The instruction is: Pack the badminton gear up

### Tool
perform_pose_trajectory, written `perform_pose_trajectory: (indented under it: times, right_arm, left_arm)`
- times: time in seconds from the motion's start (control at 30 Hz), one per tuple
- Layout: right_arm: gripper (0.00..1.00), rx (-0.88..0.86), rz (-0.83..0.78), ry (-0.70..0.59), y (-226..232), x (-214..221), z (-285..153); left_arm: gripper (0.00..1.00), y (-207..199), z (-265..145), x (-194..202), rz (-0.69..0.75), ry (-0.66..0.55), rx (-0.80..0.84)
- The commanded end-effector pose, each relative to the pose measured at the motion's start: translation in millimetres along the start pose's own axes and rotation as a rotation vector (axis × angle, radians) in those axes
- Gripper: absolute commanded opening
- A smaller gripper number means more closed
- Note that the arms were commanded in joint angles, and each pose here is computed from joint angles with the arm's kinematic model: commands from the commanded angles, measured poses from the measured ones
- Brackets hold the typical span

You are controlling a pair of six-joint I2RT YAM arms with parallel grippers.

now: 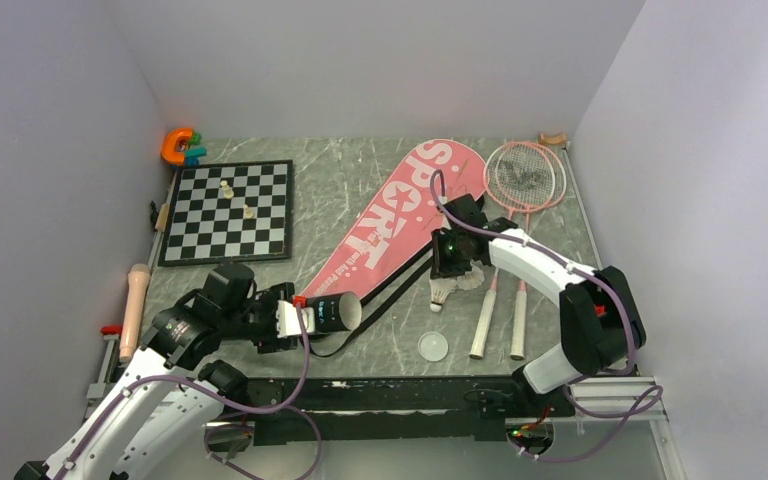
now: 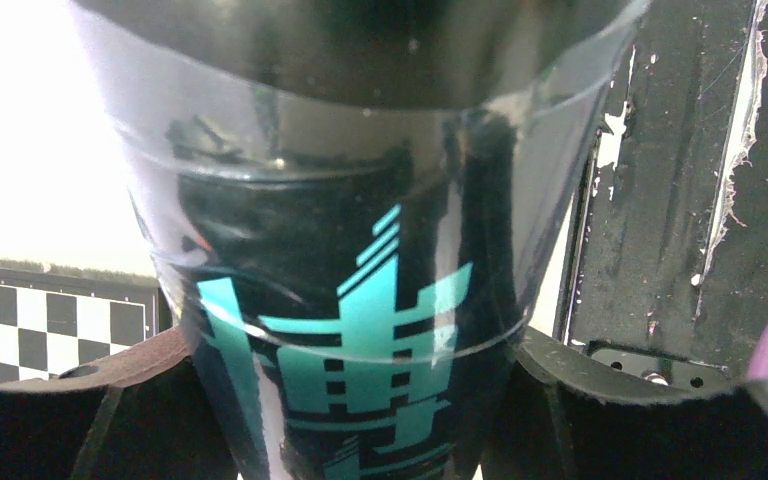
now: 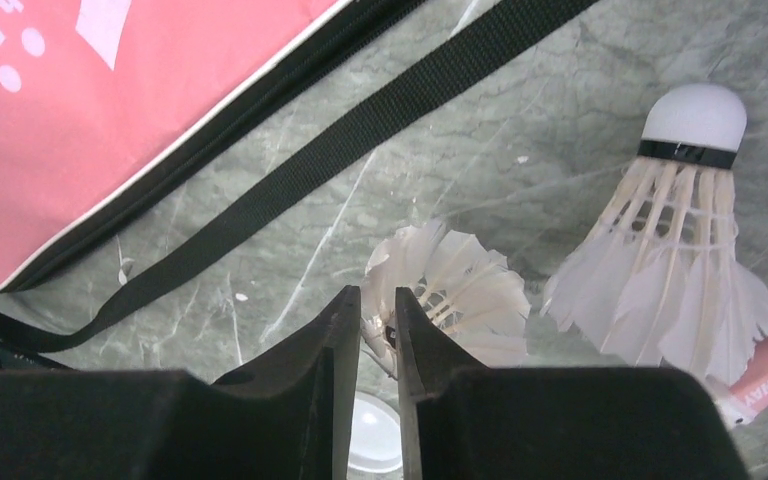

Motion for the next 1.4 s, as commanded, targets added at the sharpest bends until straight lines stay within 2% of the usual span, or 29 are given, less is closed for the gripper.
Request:
perform_pose_trajectory:
  times: [0.0,0.27,0.3,0.37,0.43,0.6,0.83,1.0,1.17,1.27,1.37]
  right_arm:
    - [0.22,-0.021,0.014,0.003,3,13,-14]
    - [0.23,-0.035,0.014,0.012,7,46,-27]
    - [0.24,-0.035,0.016,0.014,7,50,-29]
    - [0.35,-0.034,0.025,0.01,7,57,-33]
    - [0.39,-0.032,0.033,0.002,5,62,-37]
    - [0.42,-0.031,0.05,-0.018,-2,71,-46]
    - [0.31,-0.026,0.058,-0.009,-9,83,-48]
    - [0.28,-0.012,0.073,0.0,-10,87,-45]
    - [0.09,0.002,0.09,-0.033,-10,83,-48]
    - [0.0,-0.013,0.091,-0.082,-2,72,-64]
    - [0.0,-0.089,0.083,-0.152,18,54,-97]
  left_arm:
    - [0.0,6,-5,-10,0.039,-0.045,-0.023]
    - [0.0,8,-7,-13,0.045,-0.049,-0.021]
    - [0.0,8,-7,-13,0.045,-0.05,-0.023]
    - [0.0,8,-7,-14,0.045,-0.055,-0.02]
    - [0.0,9,-8,-15,0.046,-0.057,-0.018]
    - [0.0,10,-8,-17,0.045,-0.063,-0.014]
    - [0.0,10,-9,-19,0.043,-0.071,-0.009]
    - [0.0,10,-9,-20,0.045,-0.076,-0.003]
    - [0.0,10,-9,-21,0.043,-0.078,-0.002]
    - [0.0,9,-9,-20,0.041,-0.078,0.0]
    - [0.0,8,-7,-19,0.032,-0.078,0.006]
Point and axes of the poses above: each gripper's point midway between its finger pads, its own z axis out along the fingers, its own y axis along the line the jaws close on, x = y × z, the point moved 6 cm from there along -z, back along the fingers, and after that the axes turned 9 degrees about z, right-handed, at the moved point
